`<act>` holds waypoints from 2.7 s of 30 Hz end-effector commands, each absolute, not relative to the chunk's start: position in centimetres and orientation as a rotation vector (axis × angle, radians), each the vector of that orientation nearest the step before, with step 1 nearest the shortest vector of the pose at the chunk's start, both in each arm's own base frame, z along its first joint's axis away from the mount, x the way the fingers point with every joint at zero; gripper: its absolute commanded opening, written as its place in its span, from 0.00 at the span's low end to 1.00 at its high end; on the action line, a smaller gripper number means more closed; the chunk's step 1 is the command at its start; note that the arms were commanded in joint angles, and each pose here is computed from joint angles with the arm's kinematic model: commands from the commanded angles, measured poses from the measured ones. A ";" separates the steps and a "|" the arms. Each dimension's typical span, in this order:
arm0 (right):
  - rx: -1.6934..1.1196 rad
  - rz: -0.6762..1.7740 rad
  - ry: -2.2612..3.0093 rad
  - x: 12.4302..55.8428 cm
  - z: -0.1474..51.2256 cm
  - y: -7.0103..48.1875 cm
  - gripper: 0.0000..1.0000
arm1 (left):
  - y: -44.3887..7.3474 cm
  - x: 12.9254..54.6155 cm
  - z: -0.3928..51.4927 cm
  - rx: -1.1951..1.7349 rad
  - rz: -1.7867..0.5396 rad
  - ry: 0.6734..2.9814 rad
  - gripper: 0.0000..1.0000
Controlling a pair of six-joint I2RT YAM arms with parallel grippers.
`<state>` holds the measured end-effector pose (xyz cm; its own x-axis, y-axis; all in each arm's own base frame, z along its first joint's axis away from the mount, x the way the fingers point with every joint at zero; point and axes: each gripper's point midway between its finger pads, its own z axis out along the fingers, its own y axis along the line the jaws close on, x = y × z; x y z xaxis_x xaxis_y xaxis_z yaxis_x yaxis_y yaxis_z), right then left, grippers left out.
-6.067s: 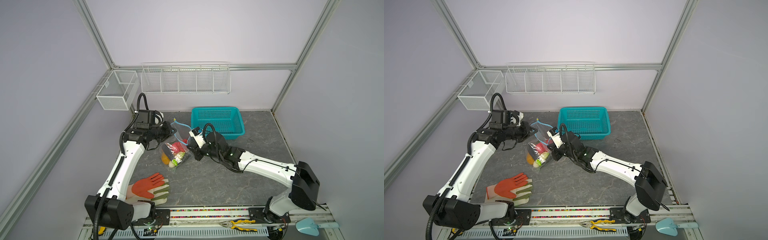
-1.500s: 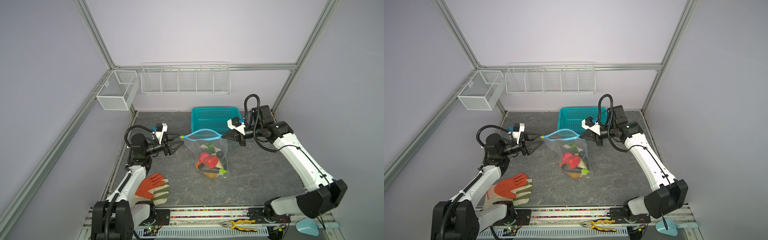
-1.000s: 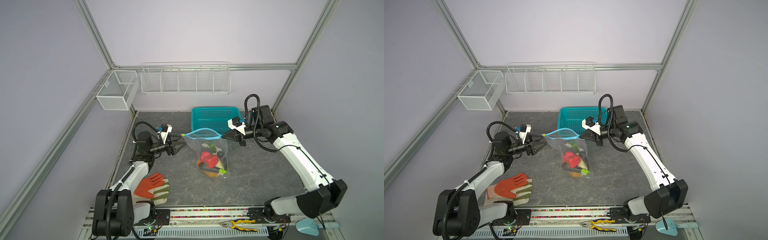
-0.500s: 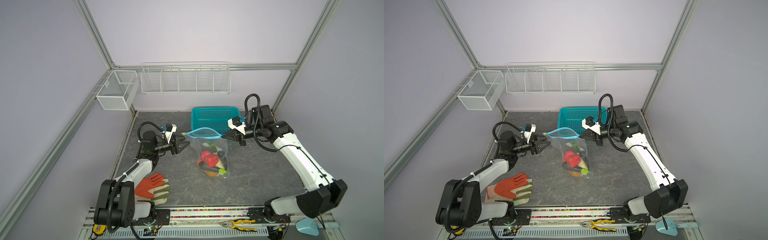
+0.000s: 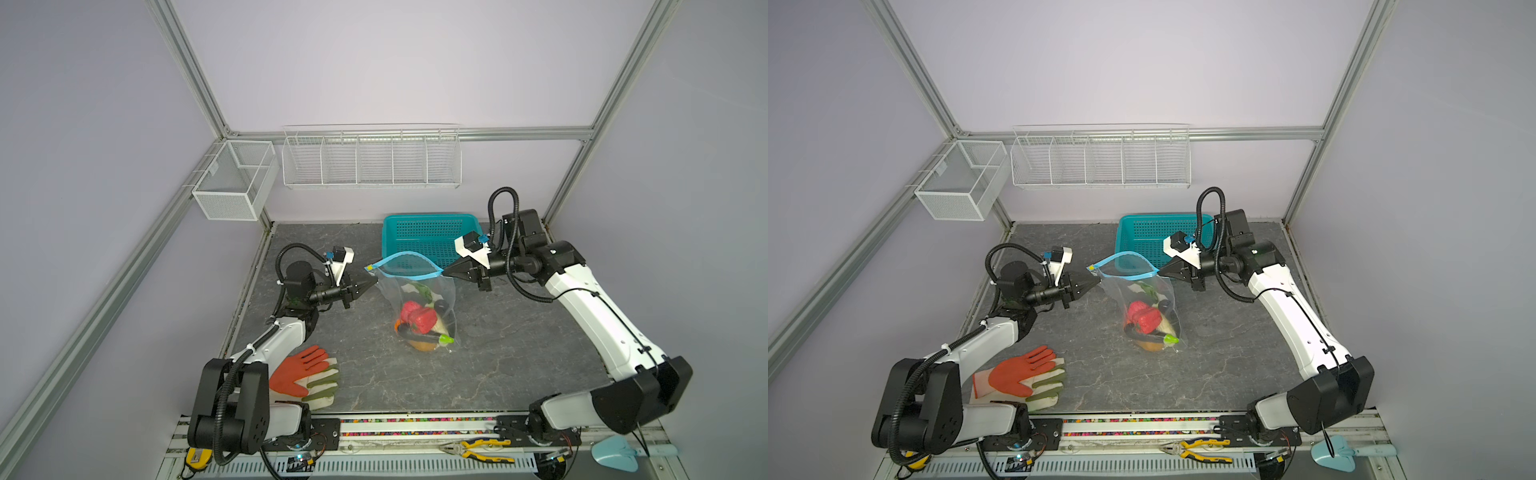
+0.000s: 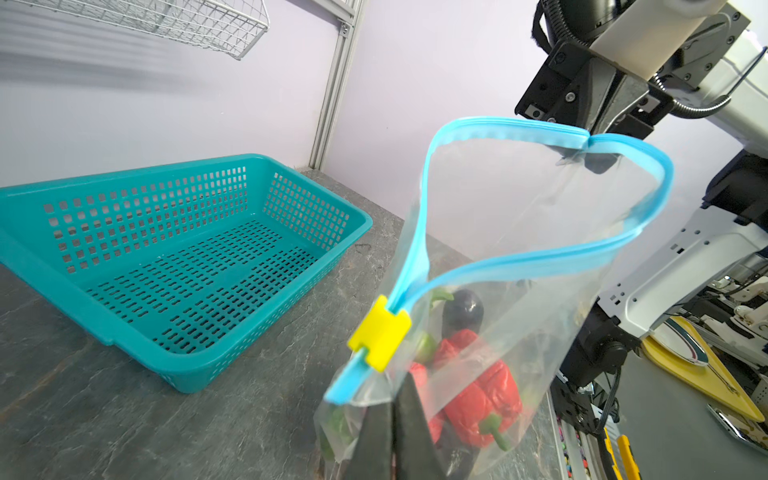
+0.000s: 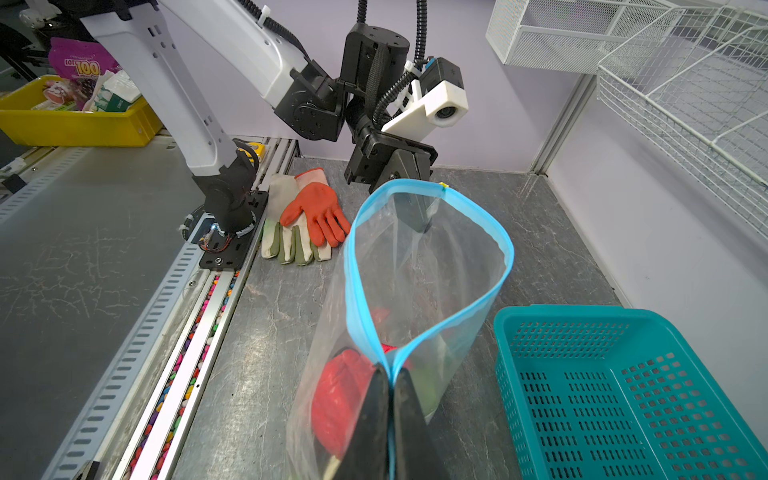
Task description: Place the food in the zip-top bag and seal the zipper
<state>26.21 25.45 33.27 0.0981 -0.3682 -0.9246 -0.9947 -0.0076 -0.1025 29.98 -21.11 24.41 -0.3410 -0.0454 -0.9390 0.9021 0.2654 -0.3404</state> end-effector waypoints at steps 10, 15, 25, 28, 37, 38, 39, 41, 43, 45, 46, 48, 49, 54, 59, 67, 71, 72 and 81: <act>-1.493 0.935 1.367 26.6 35.1 25.7 0.07 | -19.2 28.4 27.1 0.705 -1.055 1.640 0.00; -1.493 0.948 1.384 26.8 35.2 26.0 0.07 | -18.5 27.6 26.8 0.647 -1.031 1.662 0.00; -1.490 1.009 1.472 27.1 32.6 26.5 0.38 | -17.1 27.4 26.6 0.490 -0.982 1.698 0.00; -1.502 0.981 1.491 27.1 32.3 26.7 0.51 | -17.1 27.4 27.3 0.470 -0.994 1.677 0.00; -1.649 0.738 1.351 24.1 34.8 28.0 0.82 | -18.0 26.5 29.1 0.527 -1.008 1.613 0.00; -1.663 0.714 1.313 23.7 35.0 28.5 0.86 | -18.1 26.3 29.4 0.547 -1.008 1.603 0.00; -1.684 0.699 1.268 23.1 35.2 29.0 0.89 | -18.2 26.2 29.5 0.563 -1.005 1.602 0.00; -1.723 0.661 1.201 22.2 35.4 30.0 0.94 | -18.2 26.1 29.6 0.585 -0.991 1.605 0.00; -1.764 0.616 1.152 21.5 35.6 31.0 0.96 | -18.3 25.9 29.7 0.599 -0.984 1.600 0.00; -1.805 0.581 1.136 21.3 35.6 32.0 0.96 | -18.2 25.7 30.0 0.605 -0.979 1.592 0.00; -1.829 0.574 1.131 21.2 35.4 32.5 0.95 | -18.2 25.6 30.0 0.608 -0.976 1.589 0.00; -1.877 0.558 1.132 21.4 35.0 33.7 0.92 | -18.2 25.4 30.1 0.617 -0.972 1.577 0.00; -1.900 0.550 1.136 21.6 34.7 34.1 0.89 | -18.2 25.3 30.3 0.621 -0.971 1.572 0.00; -1.998 0.555 1.152 22.4 34.0 36.2 0.79 | -18.2 24.6 30.4 0.651 -0.962 1.559 0.00; -2.060 0.579 1.119 23.1 34.0 38.0 0.77 | -18.1 24.3 30.6 0.665 -0.944 1.546 0.00; -2.111 0.604 1.054 24.1 33.0 40.9 0.74 | -18.3 24.3 30.8 0.685 -0.941 1.536 0.00; -2.118 0.613 1.062 24.9 32.2 41.8 0.69 | -18.2 24.1 30.6 0.695 -0.931 1.542 0.00; -2.119 0.613 1.064 25.1 31.9 42.0 0.69 | -18.2 24.1 30.5 0.698 -0.928 1.543 0.00; -2.120 0.608 1.072 25.9 30.9 42.8 0.64 | -18.3 23.7 30.4 0.719 -0.925 1.537 0.00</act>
<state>26.54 42.62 30.73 0.5425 -0.5351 -0.6476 -0.8370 -0.4104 -0.3620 24.36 -18.01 28.61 -0.2373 -0.0562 -0.9698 0.8191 0.5251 -0.2309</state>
